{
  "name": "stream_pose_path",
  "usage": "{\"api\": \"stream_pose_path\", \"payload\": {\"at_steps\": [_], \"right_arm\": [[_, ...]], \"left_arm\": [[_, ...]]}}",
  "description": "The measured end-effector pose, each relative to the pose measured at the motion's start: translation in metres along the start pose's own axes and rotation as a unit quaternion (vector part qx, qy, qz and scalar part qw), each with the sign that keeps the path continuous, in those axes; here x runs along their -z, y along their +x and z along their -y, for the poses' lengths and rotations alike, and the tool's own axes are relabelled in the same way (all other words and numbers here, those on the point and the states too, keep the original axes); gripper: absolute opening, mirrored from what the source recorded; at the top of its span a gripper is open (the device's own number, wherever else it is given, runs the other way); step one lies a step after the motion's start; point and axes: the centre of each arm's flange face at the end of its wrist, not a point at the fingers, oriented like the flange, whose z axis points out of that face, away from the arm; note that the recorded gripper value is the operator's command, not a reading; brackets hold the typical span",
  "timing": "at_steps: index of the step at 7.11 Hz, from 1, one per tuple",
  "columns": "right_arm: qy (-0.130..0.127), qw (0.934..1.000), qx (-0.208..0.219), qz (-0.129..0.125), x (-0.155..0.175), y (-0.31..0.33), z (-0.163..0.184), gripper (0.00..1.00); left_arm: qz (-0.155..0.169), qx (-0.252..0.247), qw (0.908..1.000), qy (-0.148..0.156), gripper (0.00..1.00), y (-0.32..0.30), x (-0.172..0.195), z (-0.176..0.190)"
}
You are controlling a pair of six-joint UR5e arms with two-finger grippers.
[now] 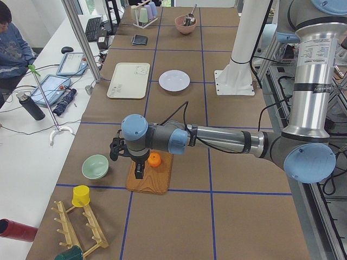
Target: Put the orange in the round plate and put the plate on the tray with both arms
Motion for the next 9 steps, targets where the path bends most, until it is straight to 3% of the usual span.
{"api": "stream_pose_path", "payload": {"at_steps": [6,9], "right_arm": [[0.001,0.9999,0.000,0.012,-0.002,-0.003,-0.001,1.00],[-0.001,0.9999,0.008,0.013,-0.009,-0.008,0.001,1.00]], "left_arm": [[-0.002,-0.009,0.9999,-0.009,0.98,0.011,-0.010,-0.003],[-0.003,-0.017,0.9989,-0.043,0.98,0.054,-0.049,0.001]]}}
